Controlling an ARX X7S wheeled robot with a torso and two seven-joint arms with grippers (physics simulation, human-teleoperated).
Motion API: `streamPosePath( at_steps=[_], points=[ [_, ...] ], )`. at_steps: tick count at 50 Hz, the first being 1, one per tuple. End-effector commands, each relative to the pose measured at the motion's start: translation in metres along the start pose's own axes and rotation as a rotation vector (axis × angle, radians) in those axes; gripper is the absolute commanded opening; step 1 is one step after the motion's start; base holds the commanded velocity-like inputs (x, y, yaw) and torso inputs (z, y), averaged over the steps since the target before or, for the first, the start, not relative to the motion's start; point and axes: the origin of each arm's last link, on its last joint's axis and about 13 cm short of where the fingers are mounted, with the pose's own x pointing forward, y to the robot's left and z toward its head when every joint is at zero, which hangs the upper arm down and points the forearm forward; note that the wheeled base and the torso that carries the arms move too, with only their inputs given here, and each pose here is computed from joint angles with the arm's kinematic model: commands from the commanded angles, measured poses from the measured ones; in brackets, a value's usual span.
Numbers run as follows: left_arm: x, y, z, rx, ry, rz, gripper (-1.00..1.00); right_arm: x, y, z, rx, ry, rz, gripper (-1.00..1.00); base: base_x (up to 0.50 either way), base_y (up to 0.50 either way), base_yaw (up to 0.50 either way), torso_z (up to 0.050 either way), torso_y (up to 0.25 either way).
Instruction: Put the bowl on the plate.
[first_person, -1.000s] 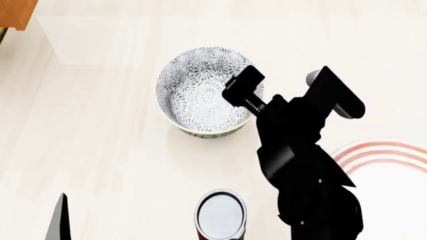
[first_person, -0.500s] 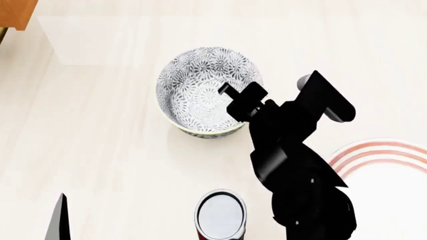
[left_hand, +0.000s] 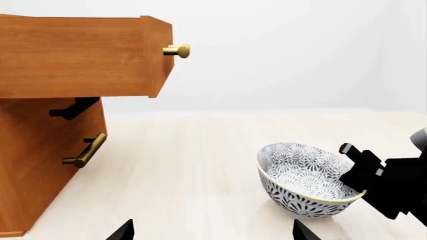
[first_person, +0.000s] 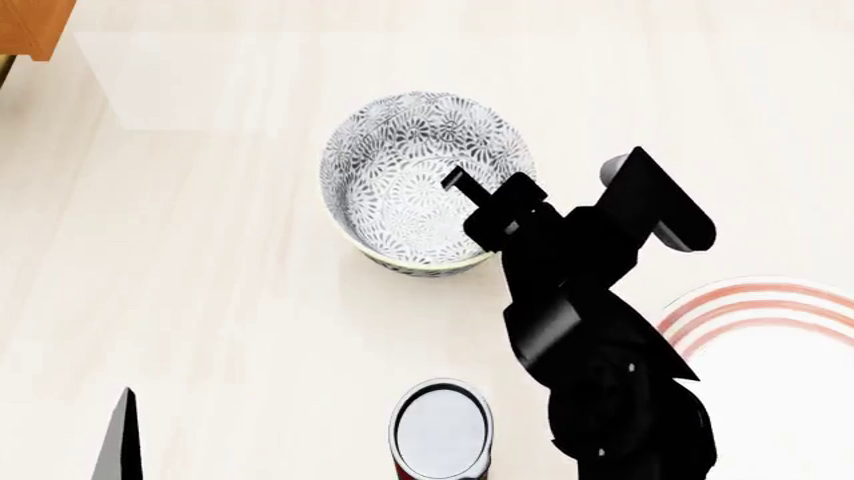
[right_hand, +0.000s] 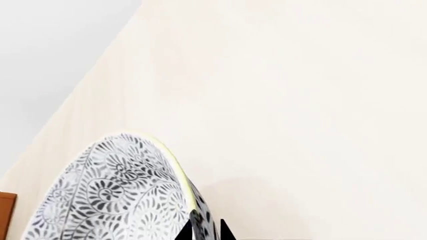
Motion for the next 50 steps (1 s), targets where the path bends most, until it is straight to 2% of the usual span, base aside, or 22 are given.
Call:
streamPosePath(
  at_steps=[1,12,14,20,25,31,40,50],
  points=[
    [0.000,0.001,0.007,-0.024,-0.035,-0.001,1.00,-0.006,0.008,0.006,0.032,-0.025,0.052,-1.00,0.00,0.00,0.00,0.000,0.000],
    [-0.001,0.001,0.007,-0.023,-0.037,-0.003,1.00,-0.027,0.014,0.024,0.055,-0.081,0.091,-1.00,0.00,0.00,0.00,0.000,0.000],
    [-0.002,0.000,0.007,-0.023,-0.036,-0.003,1.00,-0.028,0.012,0.026,0.011,-0.106,0.081,-1.00,0.00,0.00,0.00,0.000,0.000],
    [-0.002,0.000,0.008,-0.022,-0.037,-0.006,1.00,-0.047,0.014,0.033,0.012,-0.108,0.111,-1.00,0.00,0.00,0.00,0.000,0.000],
    [-0.002,-0.001,0.008,-0.021,-0.036,-0.007,1.00,-0.067,0.017,0.040,-0.039,-0.139,0.133,-1.00,0.00,0.00,0.00,0.000,0.000],
    [-0.002,0.000,0.009,-0.022,-0.039,-0.004,1.00,-0.083,0.012,0.042,-0.063,-0.145,0.126,-1.00,0.00,0.00,0.00,0.000,0.000],
    [-0.002,0.001,0.008,-0.026,-0.038,-0.002,1.00,-0.115,-0.008,0.039,-0.092,-0.147,0.091,-1.00,0.00,0.00,0.00,0.000,0.000],
    [-0.002,0.001,0.008,-0.026,-0.039,-0.002,1.00,-0.146,-0.043,0.029,-0.084,-0.147,0.048,-1.00,0.00,0.00,0.00,0.000,0.000]
  ],
)
